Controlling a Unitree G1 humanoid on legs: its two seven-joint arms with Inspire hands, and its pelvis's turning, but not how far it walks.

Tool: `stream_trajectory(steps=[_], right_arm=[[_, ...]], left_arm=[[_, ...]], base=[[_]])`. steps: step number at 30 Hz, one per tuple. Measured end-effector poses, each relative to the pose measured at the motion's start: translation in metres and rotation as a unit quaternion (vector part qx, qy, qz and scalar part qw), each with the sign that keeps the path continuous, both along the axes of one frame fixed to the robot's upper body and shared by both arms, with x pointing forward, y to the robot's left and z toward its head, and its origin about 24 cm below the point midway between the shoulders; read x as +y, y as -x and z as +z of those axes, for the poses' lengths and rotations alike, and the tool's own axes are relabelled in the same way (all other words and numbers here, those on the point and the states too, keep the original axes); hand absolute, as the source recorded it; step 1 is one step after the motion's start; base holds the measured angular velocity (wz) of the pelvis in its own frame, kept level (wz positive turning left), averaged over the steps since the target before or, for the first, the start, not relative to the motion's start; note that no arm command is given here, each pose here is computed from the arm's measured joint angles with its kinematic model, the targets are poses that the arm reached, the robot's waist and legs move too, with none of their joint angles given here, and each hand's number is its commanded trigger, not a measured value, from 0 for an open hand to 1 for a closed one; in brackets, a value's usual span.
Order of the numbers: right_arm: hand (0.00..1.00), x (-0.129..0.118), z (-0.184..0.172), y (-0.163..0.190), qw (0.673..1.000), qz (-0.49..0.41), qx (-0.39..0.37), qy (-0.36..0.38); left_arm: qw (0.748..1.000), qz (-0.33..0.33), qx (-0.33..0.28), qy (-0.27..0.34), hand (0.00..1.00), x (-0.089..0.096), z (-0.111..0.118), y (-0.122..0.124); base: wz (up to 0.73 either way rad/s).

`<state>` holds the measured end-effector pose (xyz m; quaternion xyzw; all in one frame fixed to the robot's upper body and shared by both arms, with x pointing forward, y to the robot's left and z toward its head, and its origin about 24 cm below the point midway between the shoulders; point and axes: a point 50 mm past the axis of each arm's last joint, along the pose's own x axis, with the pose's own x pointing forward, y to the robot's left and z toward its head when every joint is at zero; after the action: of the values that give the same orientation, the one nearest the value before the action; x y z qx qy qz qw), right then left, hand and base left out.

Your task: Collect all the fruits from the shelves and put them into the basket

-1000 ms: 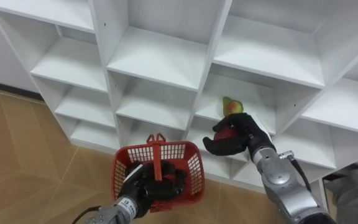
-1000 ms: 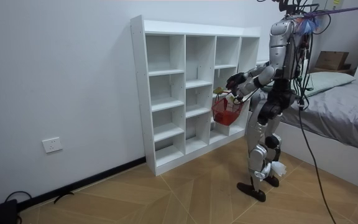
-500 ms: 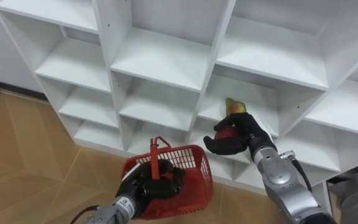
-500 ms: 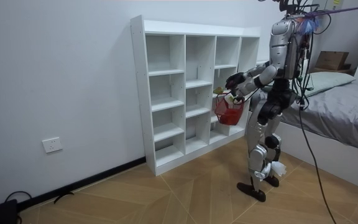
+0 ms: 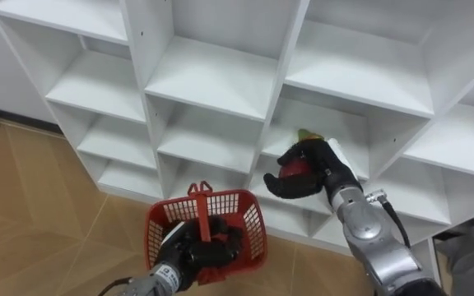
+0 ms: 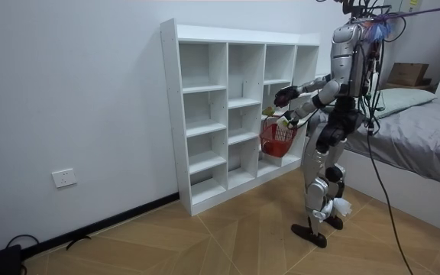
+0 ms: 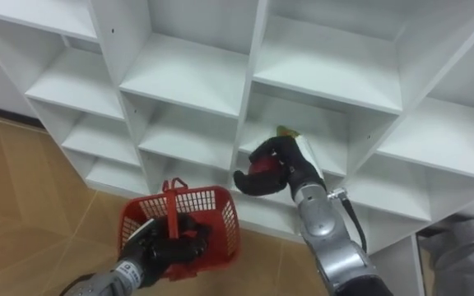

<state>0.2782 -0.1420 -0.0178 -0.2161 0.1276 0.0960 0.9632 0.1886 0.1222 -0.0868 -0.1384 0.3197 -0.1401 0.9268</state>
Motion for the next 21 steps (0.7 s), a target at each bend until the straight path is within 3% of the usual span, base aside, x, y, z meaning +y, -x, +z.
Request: stream_trajectory(steps=[6, 13, 21], right_arm=[[1.00, 0.017, -0.011, 0.013, 0.999, 0.032, 0.027, -0.022], [1.00, 0.020, -0.011, 0.017, 0.998, 0.054, 0.026, -0.004], [1.00, 0.039, -0.014, 0.022, 0.995, 0.094, 0.029, 0.011]], left_arm=[[1.000, 0.003, 0.009, -0.006, 1.00, -0.001, -0.004, 0.002], [0.999, 0.010, 0.035, -0.010, 1.00, -0.004, -0.014, 0.007], [0.999, 0.001, 0.044, -0.007, 1.00, -0.017, -0.016, 0.003]], base=[[0.00], [0.00], [0.00]])
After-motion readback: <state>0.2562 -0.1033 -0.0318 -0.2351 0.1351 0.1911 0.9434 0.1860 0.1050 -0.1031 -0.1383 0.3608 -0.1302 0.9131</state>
